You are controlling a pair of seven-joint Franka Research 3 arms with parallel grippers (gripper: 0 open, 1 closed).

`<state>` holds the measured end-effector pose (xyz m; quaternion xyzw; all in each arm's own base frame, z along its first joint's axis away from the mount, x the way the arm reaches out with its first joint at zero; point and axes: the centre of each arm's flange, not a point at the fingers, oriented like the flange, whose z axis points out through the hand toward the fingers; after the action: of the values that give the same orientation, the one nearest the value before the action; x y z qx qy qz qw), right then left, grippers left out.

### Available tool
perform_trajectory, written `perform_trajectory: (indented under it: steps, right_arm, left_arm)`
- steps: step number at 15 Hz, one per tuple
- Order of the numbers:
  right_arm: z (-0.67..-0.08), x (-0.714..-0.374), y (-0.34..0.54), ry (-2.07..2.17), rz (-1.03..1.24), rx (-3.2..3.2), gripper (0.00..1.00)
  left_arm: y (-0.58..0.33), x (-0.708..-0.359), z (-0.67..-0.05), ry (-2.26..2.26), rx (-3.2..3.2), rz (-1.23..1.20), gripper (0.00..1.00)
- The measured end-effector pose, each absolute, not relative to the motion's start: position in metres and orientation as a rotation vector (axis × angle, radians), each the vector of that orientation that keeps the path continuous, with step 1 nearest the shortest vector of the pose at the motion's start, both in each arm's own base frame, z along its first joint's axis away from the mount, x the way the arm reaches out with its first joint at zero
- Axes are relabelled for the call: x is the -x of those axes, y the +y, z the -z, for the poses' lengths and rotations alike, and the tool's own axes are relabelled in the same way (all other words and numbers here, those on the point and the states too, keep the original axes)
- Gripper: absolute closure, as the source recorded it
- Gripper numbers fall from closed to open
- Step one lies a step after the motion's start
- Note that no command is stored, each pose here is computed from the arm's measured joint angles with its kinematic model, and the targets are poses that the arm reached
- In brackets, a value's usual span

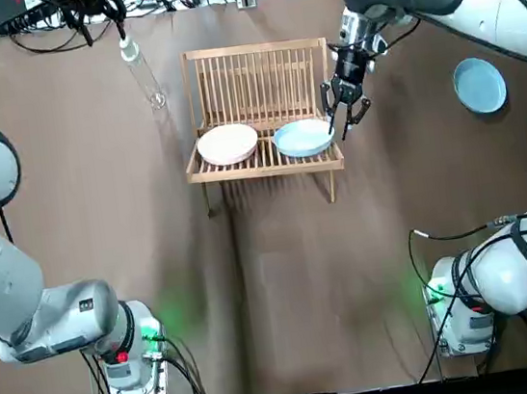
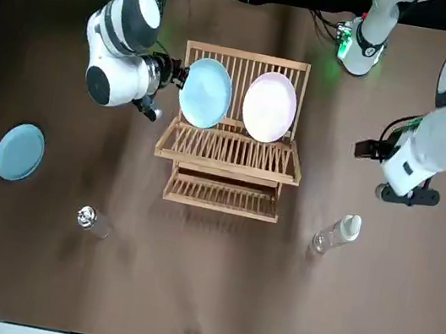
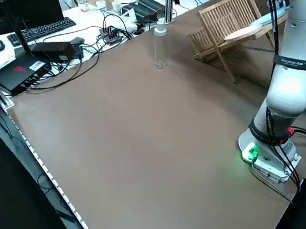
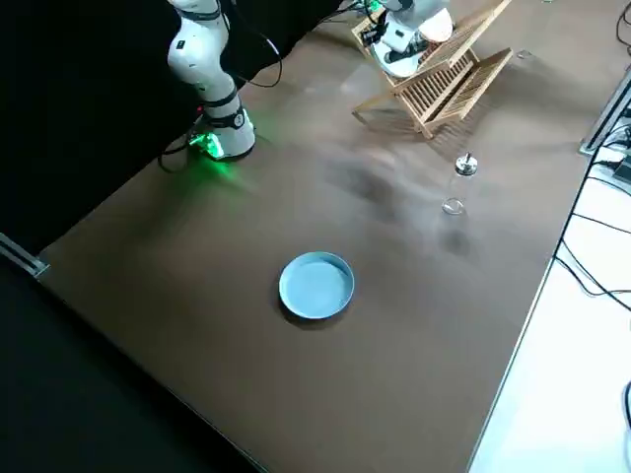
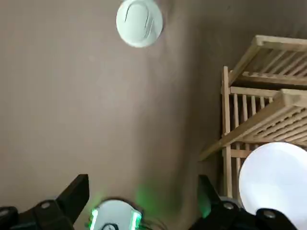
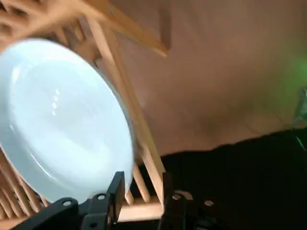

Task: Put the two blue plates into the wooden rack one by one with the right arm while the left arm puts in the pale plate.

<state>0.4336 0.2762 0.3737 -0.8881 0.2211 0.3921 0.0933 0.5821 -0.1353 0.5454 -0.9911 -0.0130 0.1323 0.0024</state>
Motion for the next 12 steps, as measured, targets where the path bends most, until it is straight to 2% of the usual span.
perform_trajectory:
  steps: [2,7,10,12]
  right_arm:
    - [-0.393,-0.442,0.267,0.631,-1.193,2.629,0.61]
    - [-0.461,-0.510,0.173,0.586,-0.905,2.712,0.61]
    - [-0.465,-0.531,0.093,0.469,-0.760,2.870,0.61]
    - [-0.456,-0.554,0.012,0.314,-0.570,2.941,0.59]
  left_arm:
    - [-0.136,-0.578,-0.564,0.062,3.122,-0.337,0.00]
    - [-0.132,-0.575,-0.586,0.115,3.139,-0.226,0.00]
    - [-0.122,-0.573,-0.599,0.096,3.139,-0.172,0.00]
    - [-0.112,-0.562,-0.626,0.076,3.126,-0.093,0.00]
